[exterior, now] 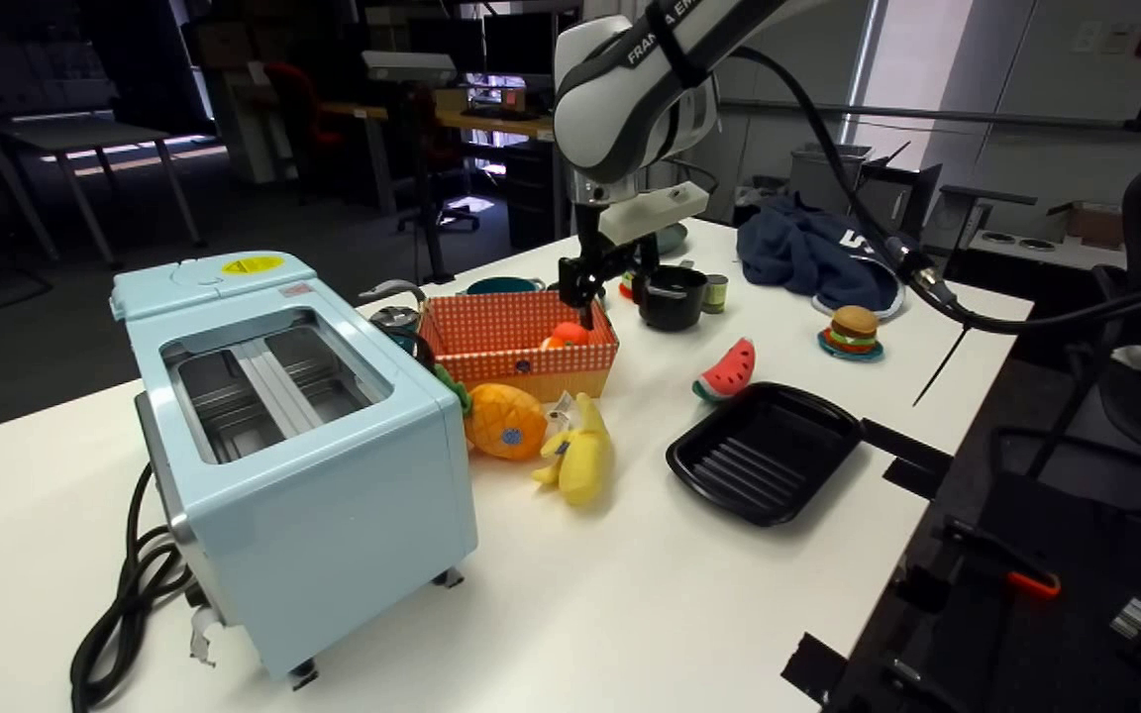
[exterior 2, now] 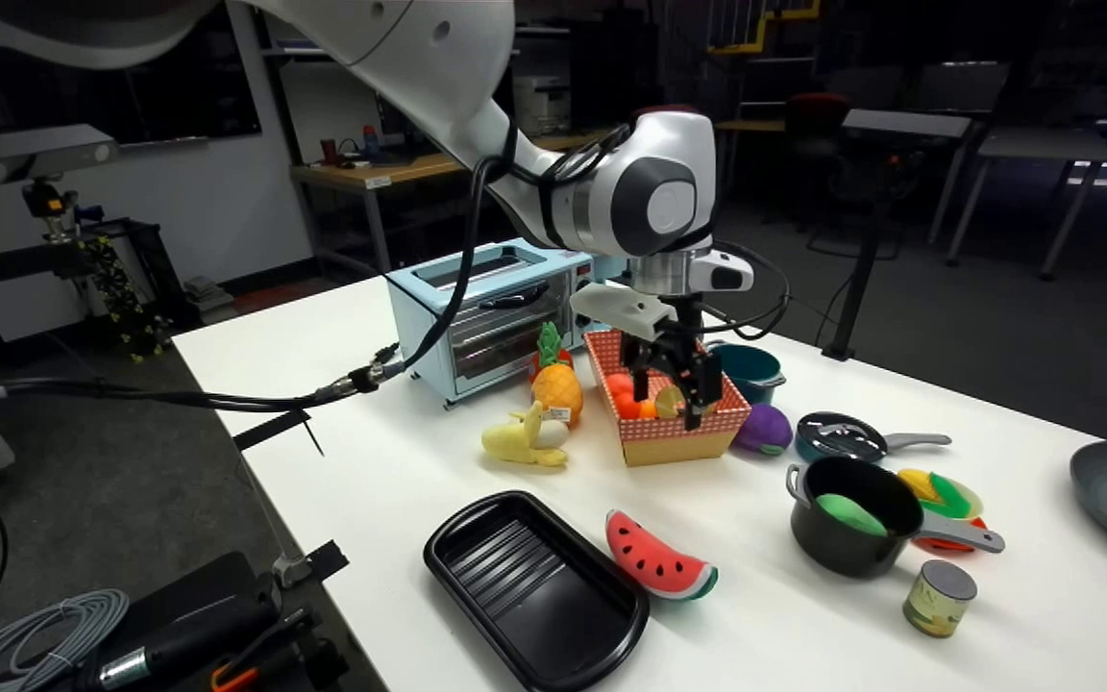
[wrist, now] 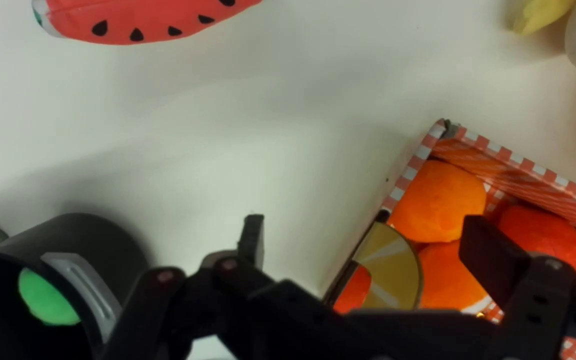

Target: Pick up the basket and slightly move it to the right.

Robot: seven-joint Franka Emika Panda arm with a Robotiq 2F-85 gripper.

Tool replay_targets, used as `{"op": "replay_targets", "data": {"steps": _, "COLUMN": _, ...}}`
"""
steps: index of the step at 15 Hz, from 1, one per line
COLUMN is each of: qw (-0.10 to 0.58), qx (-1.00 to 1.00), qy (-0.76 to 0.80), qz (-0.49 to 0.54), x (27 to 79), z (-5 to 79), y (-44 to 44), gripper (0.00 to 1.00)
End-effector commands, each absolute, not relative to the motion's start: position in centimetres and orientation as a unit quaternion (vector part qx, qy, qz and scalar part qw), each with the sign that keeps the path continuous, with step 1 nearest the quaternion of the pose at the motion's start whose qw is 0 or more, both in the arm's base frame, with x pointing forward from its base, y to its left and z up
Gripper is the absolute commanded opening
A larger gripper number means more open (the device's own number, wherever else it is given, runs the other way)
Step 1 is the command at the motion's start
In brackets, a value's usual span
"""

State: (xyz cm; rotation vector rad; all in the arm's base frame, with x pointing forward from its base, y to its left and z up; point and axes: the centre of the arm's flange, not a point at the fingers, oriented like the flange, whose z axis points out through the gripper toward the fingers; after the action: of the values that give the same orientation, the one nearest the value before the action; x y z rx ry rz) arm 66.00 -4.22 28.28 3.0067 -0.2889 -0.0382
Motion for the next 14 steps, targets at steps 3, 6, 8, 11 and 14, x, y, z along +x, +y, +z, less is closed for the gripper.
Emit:
{"op": "replay_targets", "data": {"steps": 3, "qw": 0.094, "qx": 0.991, "qy": -0.097, "qz": -0.010, "x": 65.6, "z": 25.8, "y": -4.8, "gripper": 0.73}}
{"op": "replay_targets", "data": {"steps": 6, "qw": 0.098, "qx": 0.990, "qy": -0.102, "qz": -0.014, "x": 65.6, "z": 25.3, "y": -5.4, "gripper": 0.50}}
{"op": "replay_targets", "data": {"steps": 8, "qw": 0.100, "qx": 0.989, "qy": -0.109, "qz": -0.013, "x": 65.5, "z": 25.4, "y": -5.8, "gripper": 0.34}}
{"op": "replay_targets", "data": {"steps": 11, "qw": 0.099, "qx": 0.988, "qy": -0.121, "qz": -0.011, "x": 65.2, "z": 25.8, "y": -6.8, "gripper": 0.12}}
{"op": "replay_targets", "data": {"steps": 14, "qw": 0.098, "qx": 0.986, "qy": -0.137, "qz": -0.010, "x": 64.4, "z": 26.5, "y": -8.1, "gripper": 0.00}}
